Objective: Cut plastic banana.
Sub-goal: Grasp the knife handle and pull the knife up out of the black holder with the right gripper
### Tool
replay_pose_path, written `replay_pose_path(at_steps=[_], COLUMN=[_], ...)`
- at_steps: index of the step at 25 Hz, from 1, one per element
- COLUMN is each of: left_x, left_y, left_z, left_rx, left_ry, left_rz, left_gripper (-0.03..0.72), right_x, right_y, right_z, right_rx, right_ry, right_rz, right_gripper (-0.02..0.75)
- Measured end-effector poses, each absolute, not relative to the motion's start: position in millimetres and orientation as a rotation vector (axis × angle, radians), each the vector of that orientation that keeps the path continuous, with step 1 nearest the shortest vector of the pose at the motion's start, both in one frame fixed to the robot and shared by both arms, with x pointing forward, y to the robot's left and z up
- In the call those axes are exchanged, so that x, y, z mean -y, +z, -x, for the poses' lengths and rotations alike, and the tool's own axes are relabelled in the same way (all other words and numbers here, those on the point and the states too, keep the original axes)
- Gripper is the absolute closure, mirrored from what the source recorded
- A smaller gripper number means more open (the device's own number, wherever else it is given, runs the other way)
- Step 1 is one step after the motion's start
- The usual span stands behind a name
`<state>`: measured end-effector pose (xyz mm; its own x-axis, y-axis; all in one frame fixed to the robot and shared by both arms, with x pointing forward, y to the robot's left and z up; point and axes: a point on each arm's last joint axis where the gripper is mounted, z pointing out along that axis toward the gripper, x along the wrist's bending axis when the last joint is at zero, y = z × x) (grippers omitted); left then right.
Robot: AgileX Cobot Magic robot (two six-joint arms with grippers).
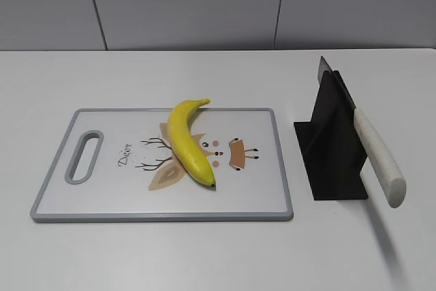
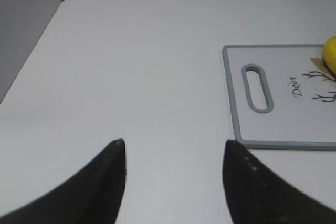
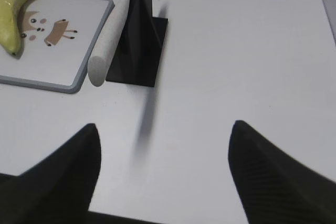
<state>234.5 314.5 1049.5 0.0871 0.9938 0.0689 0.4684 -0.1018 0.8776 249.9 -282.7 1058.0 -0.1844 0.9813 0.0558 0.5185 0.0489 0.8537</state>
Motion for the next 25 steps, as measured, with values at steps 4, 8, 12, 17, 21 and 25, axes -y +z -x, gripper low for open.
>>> replay_pose_path(at_steps=[4, 8, 12, 17, 21, 25], left_x=[-315, -315, -315, -315, -315, -315], left_y=[1049, 1049, 1049, 1049, 1049, 1049], left_z=[-234, -234, -234, -234, -234, -234], left_rx=[-1.463, -1.463, -1.463, -1.463, -1.463, -1.463], left_ry=[0.949, 0.949, 0.949, 0.949, 0.949, 0.949], left_rz=[-1.664, -1.664, -1.664, -1.664, -1.664, -1.664], left_gripper=[0.115, 0.115, 0.115, 0.115, 0.115, 0.115], right_x=[282, 281, 279, 278, 277, 274], right_y=[1066, 1079, 1094, 1103, 1103, 1109], right_z=[-270, -291, -310, -341, -362, -387], right_rx=[-1.844, -1.940, -2.043, -2.106, -2.163, -2.210], right_ry=[0.984, 0.899, 0.807, 0.753, 0.704, 0.690], right_rz=[-1.599, -1.692, -1.774, -1.845, -1.865, -1.866], right_gripper=[0.149, 0.149, 0.149, 0.149, 0.164, 0.204])
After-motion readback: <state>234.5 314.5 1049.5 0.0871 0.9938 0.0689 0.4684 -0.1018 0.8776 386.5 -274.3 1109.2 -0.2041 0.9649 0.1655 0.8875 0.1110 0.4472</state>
